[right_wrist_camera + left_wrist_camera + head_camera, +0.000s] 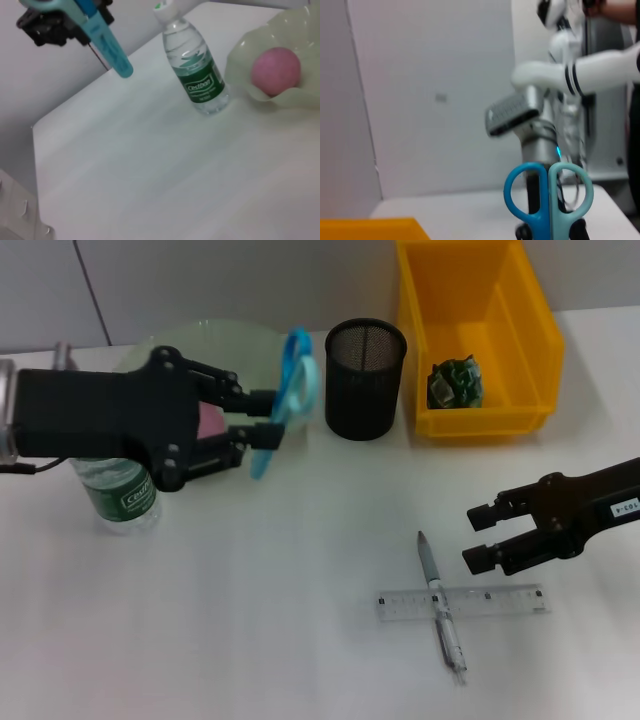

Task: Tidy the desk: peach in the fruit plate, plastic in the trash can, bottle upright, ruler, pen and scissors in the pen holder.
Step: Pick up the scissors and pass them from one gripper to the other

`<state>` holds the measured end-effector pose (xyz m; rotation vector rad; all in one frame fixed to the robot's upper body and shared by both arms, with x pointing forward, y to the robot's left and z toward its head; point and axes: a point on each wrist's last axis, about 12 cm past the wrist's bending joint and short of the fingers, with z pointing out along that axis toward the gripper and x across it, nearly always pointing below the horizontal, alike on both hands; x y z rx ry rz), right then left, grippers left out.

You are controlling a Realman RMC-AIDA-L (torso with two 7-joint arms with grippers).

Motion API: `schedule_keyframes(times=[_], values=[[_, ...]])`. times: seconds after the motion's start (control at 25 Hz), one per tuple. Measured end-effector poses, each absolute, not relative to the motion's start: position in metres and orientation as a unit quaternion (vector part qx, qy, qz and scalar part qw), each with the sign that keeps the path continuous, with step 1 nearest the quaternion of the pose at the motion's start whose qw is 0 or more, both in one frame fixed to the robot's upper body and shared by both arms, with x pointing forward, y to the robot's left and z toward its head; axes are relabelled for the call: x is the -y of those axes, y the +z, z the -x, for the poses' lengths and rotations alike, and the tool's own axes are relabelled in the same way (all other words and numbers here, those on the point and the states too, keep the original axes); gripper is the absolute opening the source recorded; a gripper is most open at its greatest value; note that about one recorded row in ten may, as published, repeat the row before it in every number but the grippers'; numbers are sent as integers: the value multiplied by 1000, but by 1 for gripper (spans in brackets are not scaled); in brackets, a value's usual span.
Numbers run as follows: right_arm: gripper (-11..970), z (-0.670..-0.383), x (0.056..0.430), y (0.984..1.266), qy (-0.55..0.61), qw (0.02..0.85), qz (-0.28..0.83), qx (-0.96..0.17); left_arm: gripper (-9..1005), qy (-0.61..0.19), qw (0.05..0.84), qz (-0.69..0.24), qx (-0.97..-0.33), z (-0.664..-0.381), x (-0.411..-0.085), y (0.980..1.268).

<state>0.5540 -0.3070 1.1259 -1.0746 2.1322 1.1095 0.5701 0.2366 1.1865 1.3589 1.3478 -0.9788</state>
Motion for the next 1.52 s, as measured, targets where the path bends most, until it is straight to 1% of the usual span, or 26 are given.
schedule_keyframes(times=[0.16,0.24,0.28,0.32,0.36,0.44,0.48,0.64,0.68,0.84,0.88,0.96,1.08,1.24,1.28,1.32,1.44,1.48,1.52], values=[[807,-551,305,1124,413,259,401,-775,219,-427,504,-517,-545,-565,-240,1177],[807,-550,304,1122,416,267,404,-770,219,-427,504,-517,-545,-565,-240,1177],[807,-548,303,1120,420,272,405,-765,218,-437,516,-500,-541,-563,-238,1169],[807,-548,303,1120,420,272,405,-765,218,-437,516,-500,-541,-563,-238,1169],[808,-547,303,1119,421,275,405,-763,218,-444,523,-490,-538,-562,-236,1162],[808,-545,303,1117,423,276,406,-762,217,-444,523,-490,-538,-562,-236,1162],[808,-543,304,1115,424,279,406,-760,217,-458,533,-472,-532,-560,-232,1153],[808,-540,305,1112,426,285,405,-757,215,-471,550,-449,-523,-557,-228,1142],[808,-538,306,1110,428,289,406,-754,215,-480,564,-425,-520,-552,-224,1130],[808,-535,306,1107,429,294,407,-751,214,-483,571,-411,-522,-549,-221,1120],[808,-533,307,1105,429,297,406,-750,214,-481,577,-396,-528,-545,-217,1109],[807,-531,308,1104,431,301,403,-749,213,-475,584,-387,-533,-542,-215,1102],[806,-525,309,1101,438,338,385,-739,212,-456,607,-360,-543,-536,-211,1086],[806,-520,305,1095,439,365,372,-731,211,-443,619,-345,-549,-534,-212,1081],[806,-517,303,1090,432,388,361,-730,210,-441,621,-341,-551,-534,-212,1080],[806,-517,303,1090,432,388,361,-730,210,-437,624,-337,-553,-534,-212,1078],[806,-515,303,1083,414,432,339,-726,209,-429,627,-326,-563,-533,-213,1074],[806,-512,303,1080,413,463,328,-713,209,-427,627,-324,-566,-532,-212,1072],[806,-512,303,1080,413,463,328,-713,209,-427,627,-324,-566,-532,-212,1072]])
